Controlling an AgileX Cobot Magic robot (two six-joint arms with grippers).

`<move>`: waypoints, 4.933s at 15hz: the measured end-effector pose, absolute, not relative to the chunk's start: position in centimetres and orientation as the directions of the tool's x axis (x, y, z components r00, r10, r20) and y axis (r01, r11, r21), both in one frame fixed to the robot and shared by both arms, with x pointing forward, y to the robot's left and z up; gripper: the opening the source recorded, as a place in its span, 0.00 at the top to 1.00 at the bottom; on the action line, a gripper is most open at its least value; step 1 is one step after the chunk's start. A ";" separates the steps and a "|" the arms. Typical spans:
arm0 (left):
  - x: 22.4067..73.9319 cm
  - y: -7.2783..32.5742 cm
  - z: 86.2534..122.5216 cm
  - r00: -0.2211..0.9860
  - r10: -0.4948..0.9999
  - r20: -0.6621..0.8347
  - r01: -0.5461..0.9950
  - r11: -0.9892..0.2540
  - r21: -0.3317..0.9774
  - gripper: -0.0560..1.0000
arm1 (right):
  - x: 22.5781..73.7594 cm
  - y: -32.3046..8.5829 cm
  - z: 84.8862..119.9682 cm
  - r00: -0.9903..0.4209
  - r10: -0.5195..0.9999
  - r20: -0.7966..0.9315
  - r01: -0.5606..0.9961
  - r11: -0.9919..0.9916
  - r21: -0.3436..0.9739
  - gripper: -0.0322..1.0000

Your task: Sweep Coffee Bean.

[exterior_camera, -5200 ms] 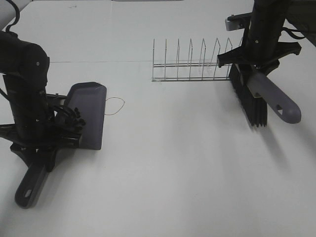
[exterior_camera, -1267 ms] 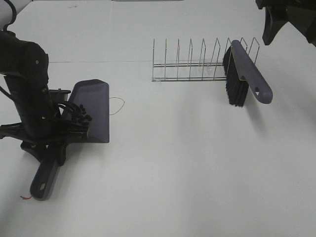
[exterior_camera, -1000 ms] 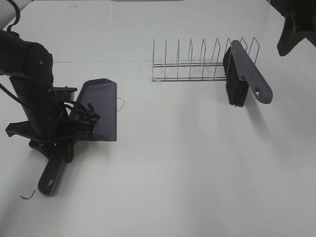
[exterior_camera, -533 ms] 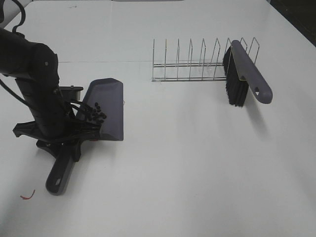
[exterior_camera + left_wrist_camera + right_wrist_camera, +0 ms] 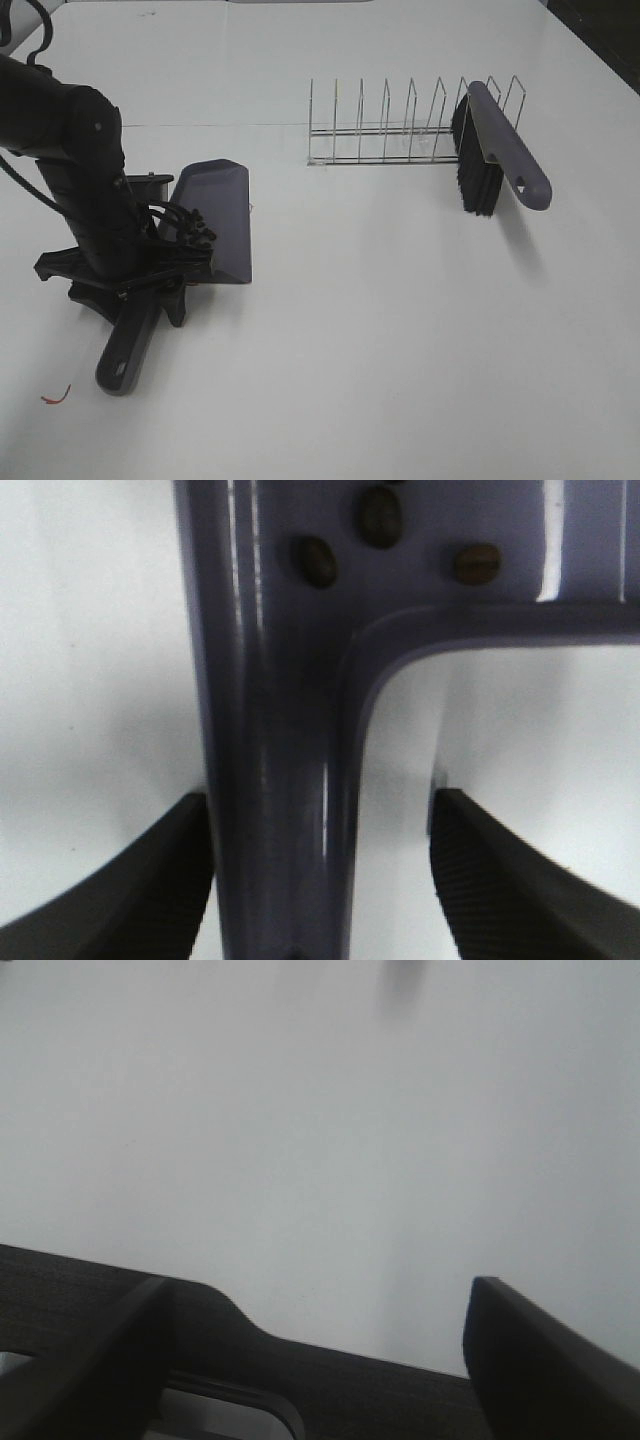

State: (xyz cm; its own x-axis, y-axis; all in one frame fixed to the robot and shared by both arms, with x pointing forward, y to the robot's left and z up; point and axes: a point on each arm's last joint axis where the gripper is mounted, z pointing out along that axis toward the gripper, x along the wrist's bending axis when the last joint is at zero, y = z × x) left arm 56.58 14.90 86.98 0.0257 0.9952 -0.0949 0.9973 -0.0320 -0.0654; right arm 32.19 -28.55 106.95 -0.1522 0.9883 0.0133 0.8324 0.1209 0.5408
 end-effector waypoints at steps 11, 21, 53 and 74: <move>52.9 17.6 100.9 0.132 0.991 -0.029 0.986 -0.128 0.104 0.39 | 26.2 -28.4 105.4 -0.290 0.957 0.003 0.618 0.185 0.764 0.32; 40.9 23.2 116.1 0.175 0.979 -0.103 0.845 -0.096 0.526 0.39 | 25.4 -28.1 105.3 -0.351 0.936 -0.021 0.542 0.221 0.811 0.32; 25.1 28.3 105.1 0.524 0.851 -0.028 0.508 -0.286 0.813 0.39 | 25.4 -28.1 105.3 -0.345 0.938 -0.015 0.545 0.214 0.811 0.32; 23.3 29.0 105.2 0.179 0.984 -0.006 0.444 -0.076 0.893 0.39 | 25.7 -29.2 105.3 -0.175 0.984 0.014 0.578 0.091 0.811 0.32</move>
